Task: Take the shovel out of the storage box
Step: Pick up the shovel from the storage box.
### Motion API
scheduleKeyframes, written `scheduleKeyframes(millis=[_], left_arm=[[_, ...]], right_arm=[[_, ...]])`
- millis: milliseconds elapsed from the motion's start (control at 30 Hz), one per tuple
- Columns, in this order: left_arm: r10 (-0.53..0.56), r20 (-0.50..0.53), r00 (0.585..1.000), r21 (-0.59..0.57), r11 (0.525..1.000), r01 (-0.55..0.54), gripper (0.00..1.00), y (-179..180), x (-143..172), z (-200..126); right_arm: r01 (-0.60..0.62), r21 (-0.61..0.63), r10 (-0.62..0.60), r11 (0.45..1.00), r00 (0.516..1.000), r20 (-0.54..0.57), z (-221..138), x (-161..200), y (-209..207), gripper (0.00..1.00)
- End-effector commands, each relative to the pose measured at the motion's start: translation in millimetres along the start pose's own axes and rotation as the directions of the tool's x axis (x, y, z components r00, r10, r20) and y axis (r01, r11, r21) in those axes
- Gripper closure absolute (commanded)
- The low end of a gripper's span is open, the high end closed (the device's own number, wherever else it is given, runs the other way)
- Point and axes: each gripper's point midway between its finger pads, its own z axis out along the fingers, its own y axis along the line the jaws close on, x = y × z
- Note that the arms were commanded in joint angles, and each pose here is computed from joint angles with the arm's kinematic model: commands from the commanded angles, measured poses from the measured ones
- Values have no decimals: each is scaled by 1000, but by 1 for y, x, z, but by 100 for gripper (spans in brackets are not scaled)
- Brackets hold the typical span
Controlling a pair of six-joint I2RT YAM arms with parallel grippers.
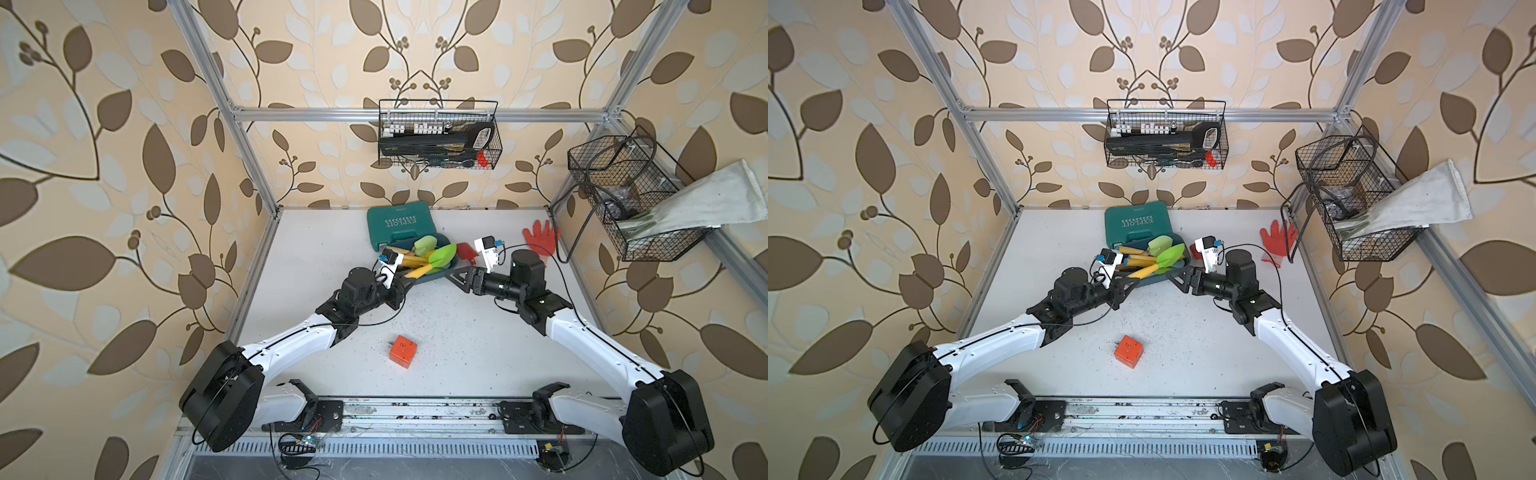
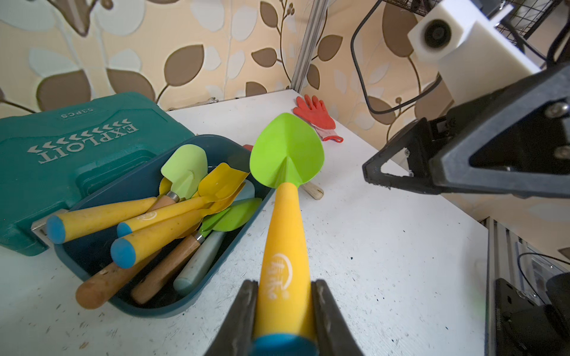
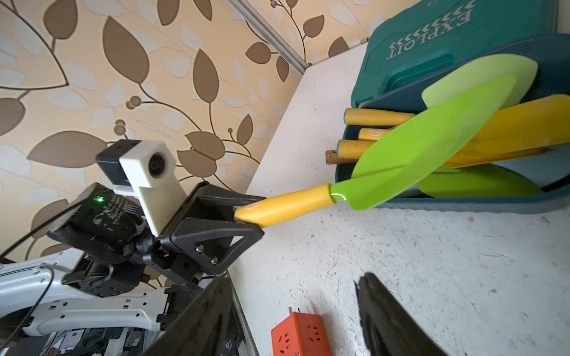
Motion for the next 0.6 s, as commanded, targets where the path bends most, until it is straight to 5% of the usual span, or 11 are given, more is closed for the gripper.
scheduleKeyframes(millis=[0,300,433,567], left_arm=[[68,181,981,35,997,-75,100,-16,-44,-14],[107,200,974,52,991,-120,100,-23,-43,-16],[105,192,976,56,992,-117,100,-24,-43,-15],[104,190,976,60,991,-117,100,-25,-44,-15]], right_arm=[[-84,23,83,996,996,32,3,5,-2,34],[-270,61,261,961,957,126,17,19,14,35],[-367,16,357,930,914,194,18,13,13,49],[-421,-5,411,907,882,232,21,8,10,49]])
